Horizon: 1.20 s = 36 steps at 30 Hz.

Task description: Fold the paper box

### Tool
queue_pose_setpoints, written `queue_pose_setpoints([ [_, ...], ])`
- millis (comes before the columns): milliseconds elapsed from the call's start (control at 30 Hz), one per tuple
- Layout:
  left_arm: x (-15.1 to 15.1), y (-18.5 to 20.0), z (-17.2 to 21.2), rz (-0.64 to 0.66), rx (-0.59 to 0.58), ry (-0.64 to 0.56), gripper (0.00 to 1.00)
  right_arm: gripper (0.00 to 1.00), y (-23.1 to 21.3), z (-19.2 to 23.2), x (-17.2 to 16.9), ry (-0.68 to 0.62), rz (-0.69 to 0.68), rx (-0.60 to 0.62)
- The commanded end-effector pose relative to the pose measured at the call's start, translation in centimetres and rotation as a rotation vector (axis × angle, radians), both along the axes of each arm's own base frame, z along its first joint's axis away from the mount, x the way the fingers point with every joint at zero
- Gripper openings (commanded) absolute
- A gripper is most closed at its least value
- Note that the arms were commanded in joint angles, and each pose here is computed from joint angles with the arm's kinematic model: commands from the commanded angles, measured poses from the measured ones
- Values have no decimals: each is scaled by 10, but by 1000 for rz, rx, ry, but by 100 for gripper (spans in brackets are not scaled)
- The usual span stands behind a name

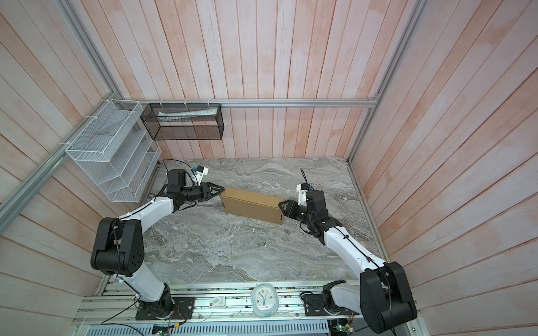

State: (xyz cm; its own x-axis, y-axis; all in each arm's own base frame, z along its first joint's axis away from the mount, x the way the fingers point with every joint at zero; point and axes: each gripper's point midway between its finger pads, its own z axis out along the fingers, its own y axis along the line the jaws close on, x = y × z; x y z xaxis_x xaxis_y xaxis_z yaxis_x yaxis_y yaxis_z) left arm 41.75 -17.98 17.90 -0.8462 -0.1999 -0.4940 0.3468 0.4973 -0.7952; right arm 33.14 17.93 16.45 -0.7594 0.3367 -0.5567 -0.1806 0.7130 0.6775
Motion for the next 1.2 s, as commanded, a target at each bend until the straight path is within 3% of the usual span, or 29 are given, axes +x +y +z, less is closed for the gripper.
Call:
queue_pose_setpoints([
  [0,0,-8,3,-36,-20,-14,36,45,0,-12,-6,21,23,-18],
  [433,-9,-9,-9,-40,-26,21,25,36,-2,-27,-7,48,31,-32],
  [1167,-53,-6,-26,-36,-39,80,25,34,2,-25,-22,30,106,-99],
])
